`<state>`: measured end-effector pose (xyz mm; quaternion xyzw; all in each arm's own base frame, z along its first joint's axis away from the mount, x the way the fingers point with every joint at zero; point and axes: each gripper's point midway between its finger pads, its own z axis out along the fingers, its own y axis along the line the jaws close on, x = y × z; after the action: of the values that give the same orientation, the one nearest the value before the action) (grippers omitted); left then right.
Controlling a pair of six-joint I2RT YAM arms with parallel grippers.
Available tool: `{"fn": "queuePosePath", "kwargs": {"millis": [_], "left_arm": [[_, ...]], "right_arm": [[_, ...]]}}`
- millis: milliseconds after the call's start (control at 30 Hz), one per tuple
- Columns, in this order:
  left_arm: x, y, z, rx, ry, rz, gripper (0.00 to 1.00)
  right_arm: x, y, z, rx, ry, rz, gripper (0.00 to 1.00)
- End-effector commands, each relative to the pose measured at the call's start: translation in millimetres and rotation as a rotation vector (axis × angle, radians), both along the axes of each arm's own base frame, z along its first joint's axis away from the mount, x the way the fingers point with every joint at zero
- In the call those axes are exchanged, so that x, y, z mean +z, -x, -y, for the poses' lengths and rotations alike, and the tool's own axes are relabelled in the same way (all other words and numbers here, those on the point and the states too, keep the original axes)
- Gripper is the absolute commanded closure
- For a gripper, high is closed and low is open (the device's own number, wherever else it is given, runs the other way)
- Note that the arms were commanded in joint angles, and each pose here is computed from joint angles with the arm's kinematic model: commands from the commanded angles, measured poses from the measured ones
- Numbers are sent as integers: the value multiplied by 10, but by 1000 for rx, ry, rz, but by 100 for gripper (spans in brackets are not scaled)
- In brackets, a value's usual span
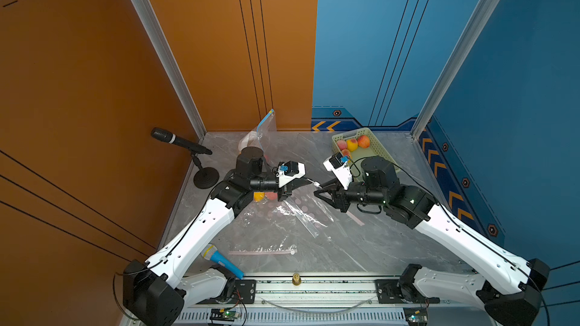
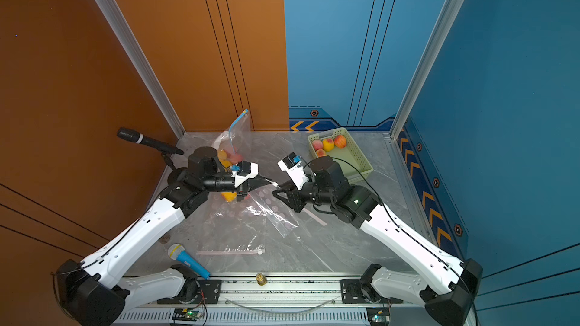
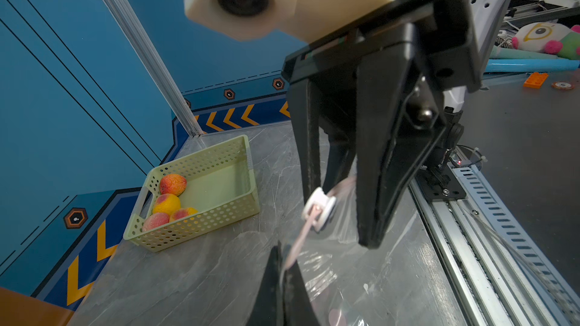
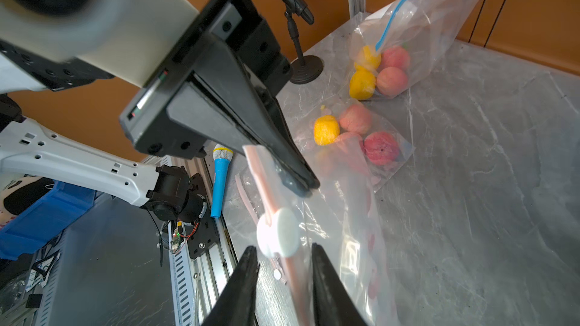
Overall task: Place the peach in a zip-top bag and seal the zipper
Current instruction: Unzip the zipper on the zipper food storage bag.
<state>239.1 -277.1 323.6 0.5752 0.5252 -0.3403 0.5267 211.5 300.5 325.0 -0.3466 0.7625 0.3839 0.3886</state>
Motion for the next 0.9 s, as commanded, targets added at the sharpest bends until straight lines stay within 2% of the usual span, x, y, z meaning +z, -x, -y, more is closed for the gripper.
{"fn": "queuePosePath", "kwargs": {"millis": [0,200,400,533,600,667,867], "left_arm": [[-55,74,-4,-28,-13,-25,100],[-57,82,-4,-32,-16,-26,100],[-48,77,2,-32,-15,-29,100],[-30,72,2,-30,-13,-28,100],[-21,57,-1,-23,-14,-24,100],[-7,30,-9,-2,-12,-27,100],[126,-216,-117,137,23,-49,100]], "right_arm": [[202,-53,6,-4,-11,80,68],[272,-110,-34,7,-7,128,70],[246,-117,-88,32,0,123,76],[201,-118,-94,34,7,115,81],[189,-112,-93,36,8,114,87],[175,-115,-79,31,12,113,92],[-56,-155,91,-29,119,117,93]]}}
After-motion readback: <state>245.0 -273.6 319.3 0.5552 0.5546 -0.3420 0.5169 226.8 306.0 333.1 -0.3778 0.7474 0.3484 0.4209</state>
